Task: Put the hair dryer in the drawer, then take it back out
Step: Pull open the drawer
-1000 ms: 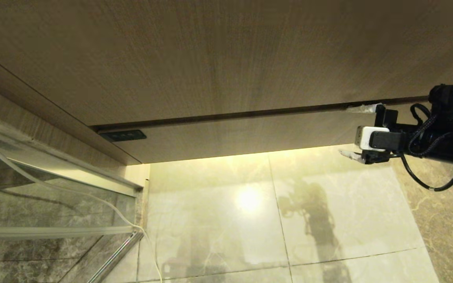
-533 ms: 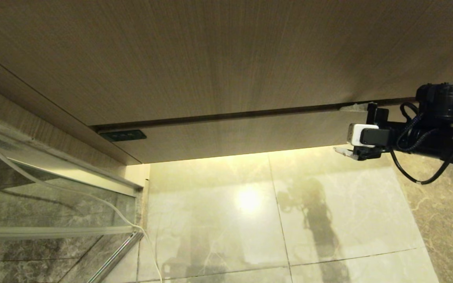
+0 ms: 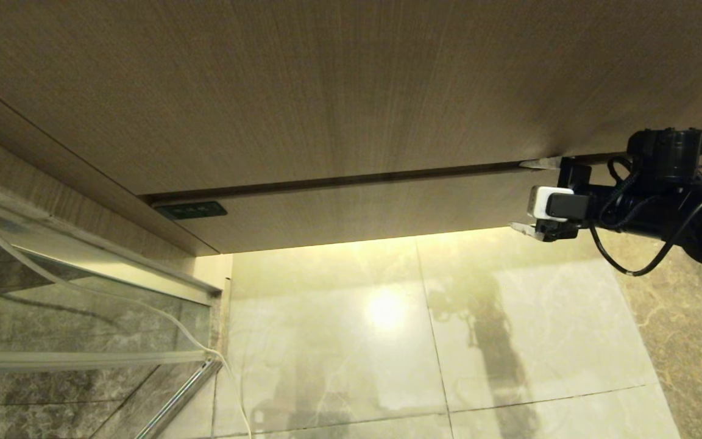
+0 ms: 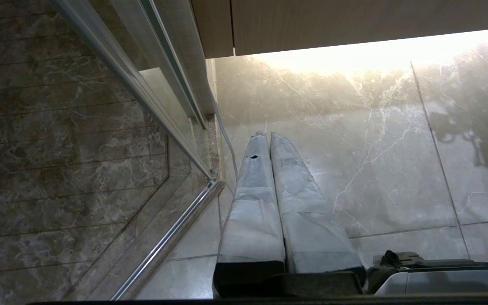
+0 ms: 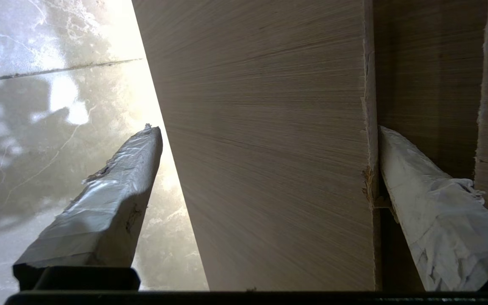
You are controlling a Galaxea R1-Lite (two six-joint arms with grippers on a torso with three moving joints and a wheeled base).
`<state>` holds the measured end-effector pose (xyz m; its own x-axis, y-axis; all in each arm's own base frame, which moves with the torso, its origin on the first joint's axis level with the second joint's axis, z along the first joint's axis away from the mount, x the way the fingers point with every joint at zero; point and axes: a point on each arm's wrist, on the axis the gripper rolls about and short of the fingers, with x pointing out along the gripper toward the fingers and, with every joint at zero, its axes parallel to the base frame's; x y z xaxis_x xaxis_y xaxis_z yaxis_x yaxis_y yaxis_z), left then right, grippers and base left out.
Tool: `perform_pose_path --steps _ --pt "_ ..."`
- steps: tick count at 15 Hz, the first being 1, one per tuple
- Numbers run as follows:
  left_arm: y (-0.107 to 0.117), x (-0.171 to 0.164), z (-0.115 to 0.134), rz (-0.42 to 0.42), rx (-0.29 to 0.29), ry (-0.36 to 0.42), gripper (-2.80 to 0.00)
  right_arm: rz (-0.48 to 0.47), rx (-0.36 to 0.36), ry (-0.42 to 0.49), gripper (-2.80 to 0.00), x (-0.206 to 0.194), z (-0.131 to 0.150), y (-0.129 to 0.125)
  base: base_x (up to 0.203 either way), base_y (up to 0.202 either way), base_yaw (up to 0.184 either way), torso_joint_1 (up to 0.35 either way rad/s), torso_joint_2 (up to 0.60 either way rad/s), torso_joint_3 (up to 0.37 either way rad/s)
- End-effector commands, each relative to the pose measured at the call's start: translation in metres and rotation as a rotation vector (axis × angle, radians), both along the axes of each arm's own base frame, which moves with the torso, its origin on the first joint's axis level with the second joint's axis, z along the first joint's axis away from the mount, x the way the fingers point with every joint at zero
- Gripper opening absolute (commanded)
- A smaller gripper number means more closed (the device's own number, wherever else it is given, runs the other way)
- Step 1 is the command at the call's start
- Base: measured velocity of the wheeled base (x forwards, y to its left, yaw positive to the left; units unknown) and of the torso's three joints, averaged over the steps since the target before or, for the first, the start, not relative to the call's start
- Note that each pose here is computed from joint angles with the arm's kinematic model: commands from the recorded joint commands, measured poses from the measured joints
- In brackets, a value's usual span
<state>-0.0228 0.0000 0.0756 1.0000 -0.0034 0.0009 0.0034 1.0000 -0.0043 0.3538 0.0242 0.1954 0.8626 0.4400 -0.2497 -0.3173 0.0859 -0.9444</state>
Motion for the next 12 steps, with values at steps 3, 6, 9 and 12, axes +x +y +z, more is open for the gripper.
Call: perform_pose_path --steps 3,6,9,12 --pt "0.000 0.000 0.000 0.000 0.000 0.001 -2.80 -0.114 -0.049 0.131 0.00 0.001 -0.020 -0.003 0.000 0.000 0.000 0.000 0.00 0.000" --pt "0.000 0.000 0.000 0.000 0.000 0.001 -2.80 -0.261 -0.056 0.280 0.00 -0.009 -0.027 -0.006 0.000 0.000 0.000 0.000 0.00 0.000" --pt "0.000 0.000 0.000 0.000 0.000 -0.001 -2.80 -0.320 -0.023 0.309 0.00 -0.012 -0.026 -0.007 0.000 0.000 0.000 0.000 0.00 0.000" --pt "0.000 0.000 0.000 0.000 0.000 0.001 -2.80 -0.336 -0.033 0.364 0.00 -0.017 -0.029 -0.007 0.000 0.000 0.000 0.000 0.00 0.000"
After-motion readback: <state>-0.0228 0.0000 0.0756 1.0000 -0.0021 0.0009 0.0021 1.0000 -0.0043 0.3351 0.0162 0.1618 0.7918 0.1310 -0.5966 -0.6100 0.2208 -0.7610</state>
